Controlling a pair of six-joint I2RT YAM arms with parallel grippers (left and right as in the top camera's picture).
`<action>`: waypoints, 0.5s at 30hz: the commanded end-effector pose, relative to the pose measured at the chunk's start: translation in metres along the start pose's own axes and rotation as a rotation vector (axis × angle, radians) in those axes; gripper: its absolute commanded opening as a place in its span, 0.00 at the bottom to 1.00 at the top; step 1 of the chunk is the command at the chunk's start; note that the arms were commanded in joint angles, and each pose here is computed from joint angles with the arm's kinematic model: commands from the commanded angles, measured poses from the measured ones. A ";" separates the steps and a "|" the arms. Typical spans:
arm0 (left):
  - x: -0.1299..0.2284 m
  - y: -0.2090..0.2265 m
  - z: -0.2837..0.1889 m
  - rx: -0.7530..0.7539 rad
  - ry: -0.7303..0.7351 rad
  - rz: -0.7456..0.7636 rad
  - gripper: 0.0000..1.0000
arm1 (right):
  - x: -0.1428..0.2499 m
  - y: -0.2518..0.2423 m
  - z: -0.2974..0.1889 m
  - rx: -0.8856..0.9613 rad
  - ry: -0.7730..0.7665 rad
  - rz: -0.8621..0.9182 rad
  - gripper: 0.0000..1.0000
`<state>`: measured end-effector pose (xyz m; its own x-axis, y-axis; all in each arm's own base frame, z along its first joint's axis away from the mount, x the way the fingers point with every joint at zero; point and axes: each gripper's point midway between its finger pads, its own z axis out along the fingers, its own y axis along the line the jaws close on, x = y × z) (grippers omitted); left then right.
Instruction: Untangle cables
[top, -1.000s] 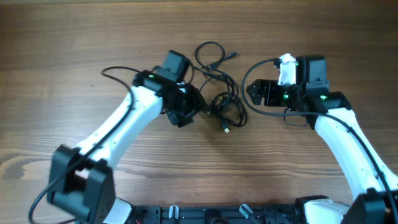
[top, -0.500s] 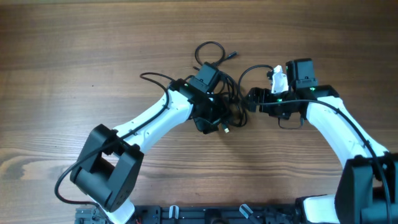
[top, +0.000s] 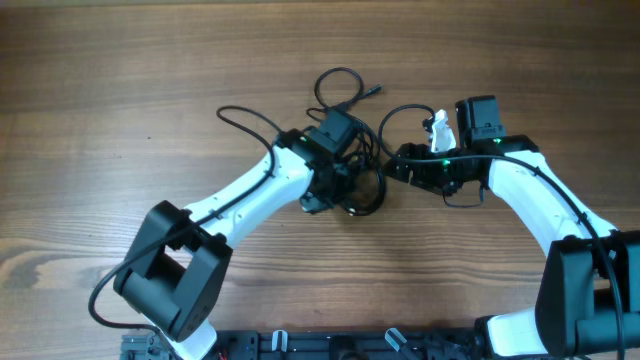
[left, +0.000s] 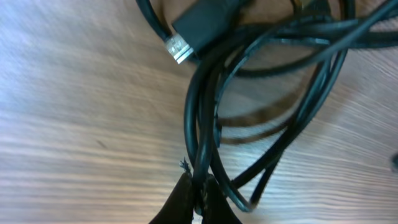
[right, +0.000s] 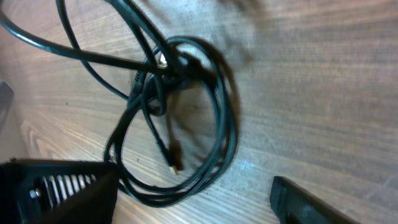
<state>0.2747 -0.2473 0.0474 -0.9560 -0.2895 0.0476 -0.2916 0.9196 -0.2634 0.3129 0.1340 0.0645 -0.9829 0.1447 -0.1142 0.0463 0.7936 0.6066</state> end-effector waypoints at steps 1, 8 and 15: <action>-0.025 0.023 -0.003 -0.058 -0.034 0.257 0.04 | -0.008 0.005 0.002 -0.027 -0.017 -0.019 0.67; -0.033 0.024 -0.004 -0.053 -0.047 0.399 0.04 | -0.009 0.019 0.011 -0.046 -0.023 -0.077 0.77; -0.042 0.022 -0.006 -0.020 -0.062 0.419 0.04 | -0.008 0.047 0.041 -0.013 -0.050 -0.028 0.67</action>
<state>0.3027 -0.2186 0.0470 -0.9931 0.0492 -0.1065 0.0729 0.9701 -0.2315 0.3258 0.1813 0.0707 -0.9725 0.0749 -0.2205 -0.0821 0.7758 0.6257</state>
